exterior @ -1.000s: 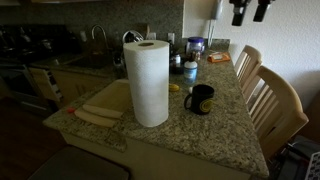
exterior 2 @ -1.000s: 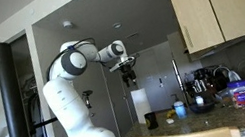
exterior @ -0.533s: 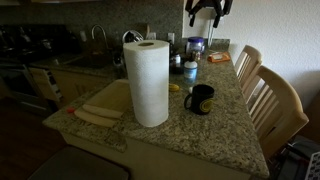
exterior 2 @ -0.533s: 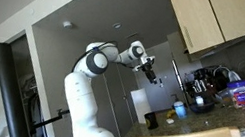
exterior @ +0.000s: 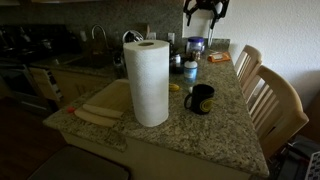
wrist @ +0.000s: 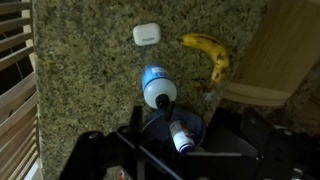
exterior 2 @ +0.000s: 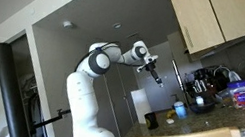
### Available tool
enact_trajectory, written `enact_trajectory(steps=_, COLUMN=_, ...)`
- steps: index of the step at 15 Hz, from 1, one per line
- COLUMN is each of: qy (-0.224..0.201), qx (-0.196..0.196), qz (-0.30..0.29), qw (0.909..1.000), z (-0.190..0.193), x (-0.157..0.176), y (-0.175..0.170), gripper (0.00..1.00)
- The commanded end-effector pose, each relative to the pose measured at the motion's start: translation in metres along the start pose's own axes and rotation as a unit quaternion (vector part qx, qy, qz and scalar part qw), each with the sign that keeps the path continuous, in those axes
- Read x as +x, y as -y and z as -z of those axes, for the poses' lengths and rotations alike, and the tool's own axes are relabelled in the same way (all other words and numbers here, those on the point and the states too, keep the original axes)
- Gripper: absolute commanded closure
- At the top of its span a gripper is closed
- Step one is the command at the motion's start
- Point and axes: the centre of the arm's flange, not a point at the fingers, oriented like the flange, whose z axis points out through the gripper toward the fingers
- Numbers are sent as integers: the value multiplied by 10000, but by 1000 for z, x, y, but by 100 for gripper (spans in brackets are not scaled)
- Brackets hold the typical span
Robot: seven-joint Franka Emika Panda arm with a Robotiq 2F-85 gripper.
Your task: Pick the bottle in the bowl and put it on the counter
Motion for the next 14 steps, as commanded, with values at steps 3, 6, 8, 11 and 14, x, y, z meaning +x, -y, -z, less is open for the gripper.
enact_trajectory(steps=3, qy=-494, qx=655, qz=-1377, qw=9871, z=0, x=50, y=35, gripper=0)
enact_trajectory(steps=6, qy=-916, qx=899, qz=-2109, qw=9690, z=-20, x=93, y=41, gripper=0)
enact_trajectory(steps=8, qy=-1228, qx=966, qz=-2580, qw=9534, z=-42, x=121, y=39, gripper=0)
enact_trajectory(steps=11, qy=-1559, qx=721, qz=-3310, qw=9279, z=-73, x=142, y=30, gripper=0)
enact_trajectory(steps=14, qy=-1483, qx=712, qz=-3176, qw=9339, z=-79, x=140, y=17, gripper=0)
